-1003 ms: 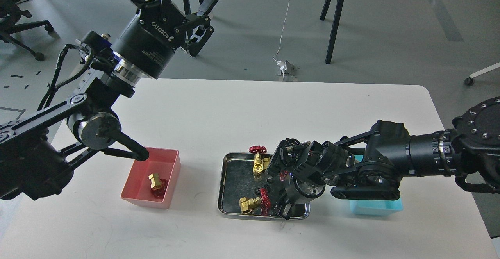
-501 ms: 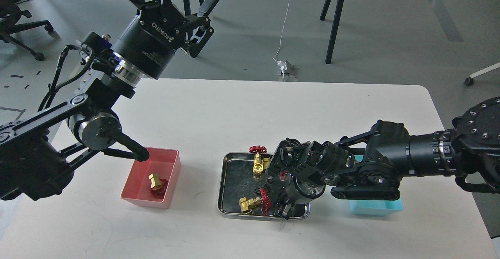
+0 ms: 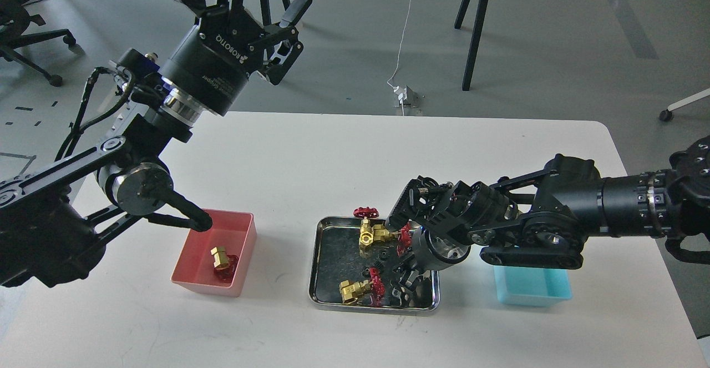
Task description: Place valve in pink box and gear in blue box
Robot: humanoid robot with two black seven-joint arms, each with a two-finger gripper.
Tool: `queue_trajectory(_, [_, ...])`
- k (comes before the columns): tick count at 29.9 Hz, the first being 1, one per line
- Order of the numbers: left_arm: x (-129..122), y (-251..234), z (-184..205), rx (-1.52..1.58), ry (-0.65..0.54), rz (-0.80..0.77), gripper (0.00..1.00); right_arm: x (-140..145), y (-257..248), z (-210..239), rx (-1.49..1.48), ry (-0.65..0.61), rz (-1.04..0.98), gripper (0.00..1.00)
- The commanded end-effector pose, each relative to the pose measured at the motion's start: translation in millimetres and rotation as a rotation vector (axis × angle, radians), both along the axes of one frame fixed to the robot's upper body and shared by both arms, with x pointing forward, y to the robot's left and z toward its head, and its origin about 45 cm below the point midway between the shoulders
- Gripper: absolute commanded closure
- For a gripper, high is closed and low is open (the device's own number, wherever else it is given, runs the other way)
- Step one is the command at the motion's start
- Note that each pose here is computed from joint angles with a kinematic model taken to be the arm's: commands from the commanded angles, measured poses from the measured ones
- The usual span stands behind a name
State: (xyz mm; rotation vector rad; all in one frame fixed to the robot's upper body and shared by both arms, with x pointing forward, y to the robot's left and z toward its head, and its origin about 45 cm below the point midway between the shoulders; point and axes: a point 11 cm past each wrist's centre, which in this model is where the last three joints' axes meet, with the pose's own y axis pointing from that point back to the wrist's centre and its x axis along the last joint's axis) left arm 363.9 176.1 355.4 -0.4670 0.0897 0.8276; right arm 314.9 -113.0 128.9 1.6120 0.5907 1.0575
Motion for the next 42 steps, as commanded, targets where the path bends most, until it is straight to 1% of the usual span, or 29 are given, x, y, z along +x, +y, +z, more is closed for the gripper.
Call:
queue_trajectory(1, [-0.9,-5.3,-0.9,-0.011,0.004,-0.011,0.16,13.6,-11.8,21.5,0.024,-0.019,-0.051,0.81])
queue_trajectory(5, [-0.4,-5.8,0.3,-0.014,0.001,-0.01,0.16,27.4,-38.1,60.3,0.081,-0.03,-0.154,0.81])
queue_trajectory(8, [-0.6,-6.8,0.2,-0.017,0.002,-0.012,0.16,34.4,-86.8,83.5,0.088,-0.06,-0.259,0.81])
queue_trajectory(12, [-0.6,-14.2,-1.5,-0.034,0.009,-0.024,0.16,25.5,-155.1,97.4,0.081,-0.073,-0.409,0.8])
queue_trajectory(16, [-1.1,-23.6,-3.9,-0.054,0.018,-0.038,0.16,9.4,-199.7,92.0,0.061,-0.055,-0.518,0.8])
queue_trajectory(19, [-1.3,-29.8,-5.3,-0.065,0.021,-0.047,0.16,-3.7,-214.9,77.9,0.061,-0.023,-0.569,0.8])
queue_trajectory(21, [-1.4,-32.3,-5.9,-0.062,0.016,-0.05,0.16,-9.0,-215.9,70.9,0.075,-0.005,-0.586,0.8])
queue_trajectory(22, [-1.8,-33.5,-5.9,-0.061,0.013,-0.053,0.16,-10.8,-214.5,68.1,0.086,0.003,-0.592,0.77])
queue_trajectory(25, [-1.6,-33.8,-6.1,-0.061,0.013,-0.052,0.16,-10.3,-211.3,64.9,0.129,0.004,-0.615,0.58])
queue_trajectory(26, [-1.2,-33.0,-6.4,-0.059,0.013,-0.05,0.16,-9.1,-209.6,64.3,0.15,-0.001,-0.624,0.45])
queue_trajectory(27, [-0.9,-32.7,-6.6,-0.058,0.013,-0.049,0.16,-7.8,-208.4,64.4,0.169,-0.008,-0.632,0.28])
queue_trajectory(28, [0.0,-32.1,-7.9,-0.056,0.016,-0.046,0.16,-7.4,-207.4,63.9,0.184,-0.013,-0.638,0.07])
queue_trajectory(29, [0.3,-31.8,-8.2,-0.055,0.016,-0.044,0.16,-7.6,-206.9,63.4,0.19,-0.013,-0.642,0.0])
queue_trajectory(33, [2.9,-29.8,-11.2,-0.044,0.021,-0.035,0.16,-4.0,-204.6,66.1,0.21,-0.028,-0.644,0.0])
queue_trajectory(35, [6.7,-27.1,-13.8,-0.032,0.024,-0.023,0.16,11.8,-196.2,82.9,0.284,-0.084,-0.653,0.0])
queue_trajectory(36, [9.9,-24.2,-15.2,-0.022,0.024,-0.012,0.16,24.9,-190.6,97.3,0.364,-0.126,-0.683,0.0])
queue_trajectory(37, [13.8,-20.5,-17.5,-0.011,0.026,0.003,0.16,37.6,-187.2,111.8,0.452,-0.16,-0.733,0.0])
queue_trajectory(39, [26.8,-7.9,-24.4,0.013,0.035,0.054,0.16,67.9,-181.8,148.8,0.716,-0.199,-0.913,0.0])
queue_trajectory(40, [33.0,-3.8,-23.0,0.021,0.029,0.07,0.16,82.3,-177.4,166.9,0.854,-0.192,-1.005,0.0])
queue_trajectory(42, [45.9,1.6,-11.4,0.038,-0.004,0.081,0.16,109.9,-170.0,201.3,1.133,-0.116,-1.19,0.0])
